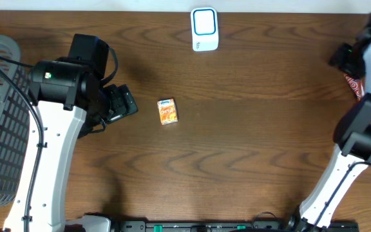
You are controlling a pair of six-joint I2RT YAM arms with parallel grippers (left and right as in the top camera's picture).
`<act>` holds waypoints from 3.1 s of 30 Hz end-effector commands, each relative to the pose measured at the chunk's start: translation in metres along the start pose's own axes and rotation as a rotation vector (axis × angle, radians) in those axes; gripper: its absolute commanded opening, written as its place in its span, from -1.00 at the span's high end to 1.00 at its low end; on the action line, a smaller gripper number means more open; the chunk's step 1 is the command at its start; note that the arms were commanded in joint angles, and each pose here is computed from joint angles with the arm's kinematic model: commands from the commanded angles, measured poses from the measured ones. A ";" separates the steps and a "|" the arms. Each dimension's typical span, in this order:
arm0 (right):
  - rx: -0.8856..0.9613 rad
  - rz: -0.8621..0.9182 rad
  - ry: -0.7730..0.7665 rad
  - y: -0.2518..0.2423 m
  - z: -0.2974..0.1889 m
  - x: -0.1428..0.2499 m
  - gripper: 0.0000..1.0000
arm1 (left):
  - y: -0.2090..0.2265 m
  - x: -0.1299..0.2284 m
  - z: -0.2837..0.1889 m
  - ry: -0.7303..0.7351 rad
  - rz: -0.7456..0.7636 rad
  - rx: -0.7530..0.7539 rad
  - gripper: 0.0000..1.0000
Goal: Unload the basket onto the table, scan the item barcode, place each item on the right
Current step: 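Carry the red-orange bar to the right edge and release it, then reach the right gripper to the small orange package and grasp it, then lift the small orange package and hold it over the scanner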
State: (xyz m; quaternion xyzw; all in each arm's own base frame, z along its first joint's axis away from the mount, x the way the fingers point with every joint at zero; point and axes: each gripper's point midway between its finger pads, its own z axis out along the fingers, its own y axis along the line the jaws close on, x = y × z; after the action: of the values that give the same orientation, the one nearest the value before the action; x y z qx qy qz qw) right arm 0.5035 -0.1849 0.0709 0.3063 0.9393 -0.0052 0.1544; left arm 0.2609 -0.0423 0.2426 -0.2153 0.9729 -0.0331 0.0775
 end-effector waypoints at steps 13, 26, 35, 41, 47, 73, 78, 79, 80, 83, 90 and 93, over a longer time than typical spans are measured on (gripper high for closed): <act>-0.629 -0.366 0.306 0.254 -0.067 0.153 -0.70 | 0.003 -0.002 0.000 -0.005 -0.003 -0.018 -0.96; -0.358 -0.773 0.320 0.324 -0.062 0.320 -0.98 | 0.003 -0.002 0.000 -0.005 -0.003 -0.017 -0.96; -0.350 -0.741 0.364 0.339 -0.046 0.389 -0.98 | 0.003 -0.002 0.000 -0.005 -0.003 -0.018 -0.96; -0.332 -0.733 0.399 0.328 -0.023 0.413 -0.66 | 0.003 -0.002 0.000 -0.005 -0.003 -0.018 -0.96; -0.400 -0.712 0.483 0.328 -0.024 0.426 0.38 | 0.003 -0.002 0.000 -0.005 -0.003 -0.017 -0.96; -1.261 -0.927 0.772 0.312 -0.124 0.405 0.98 | 0.003 -0.002 0.000 -0.005 -0.003 -0.018 -0.96; -1.257 -0.917 0.764 0.316 -0.123 0.403 0.98 | 0.003 -0.002 0.000 -0.005 -0.003 -0.017 -0.96; -1.249 -0.914 0.761 0.317 -0.121 0.402 0.98 | 0.003 -0.002 0.000 -0.005 -0.003 -0.018 -0.96; -1.228 -0.926 0.745 0.317 -0.116 0.401 0.98 | 0.003 -0.002 0.000 -0.005 -0.003 -0.018 -0.96; -0.990 -0.898 0.690 0.315 -0.084 0.389 0.97 | 0.003 -0.002 0.000 -0.005 -0.003 -0.018 -0.96; -0.369 -0.888 0.192 0.312 -0.070 0.283 0.98 | 0.003 -0.002 0.000 -0.005 -0.003 -0.017 -0.96; -0.130 -0.873 -0.176 0.318 -0.097 0.207 0.98 | 0.003 -0.002 0.000 -0.005 -0.003 -0.017 -0.95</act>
State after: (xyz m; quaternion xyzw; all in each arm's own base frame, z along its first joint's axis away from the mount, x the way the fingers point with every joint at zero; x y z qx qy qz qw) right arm 0.4455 0.2528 0.0624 -0.1895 0.9647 0.1627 0.0830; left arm 0.2607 -0.0423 0.2426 -0.2153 0.9729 -0.0330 0.0772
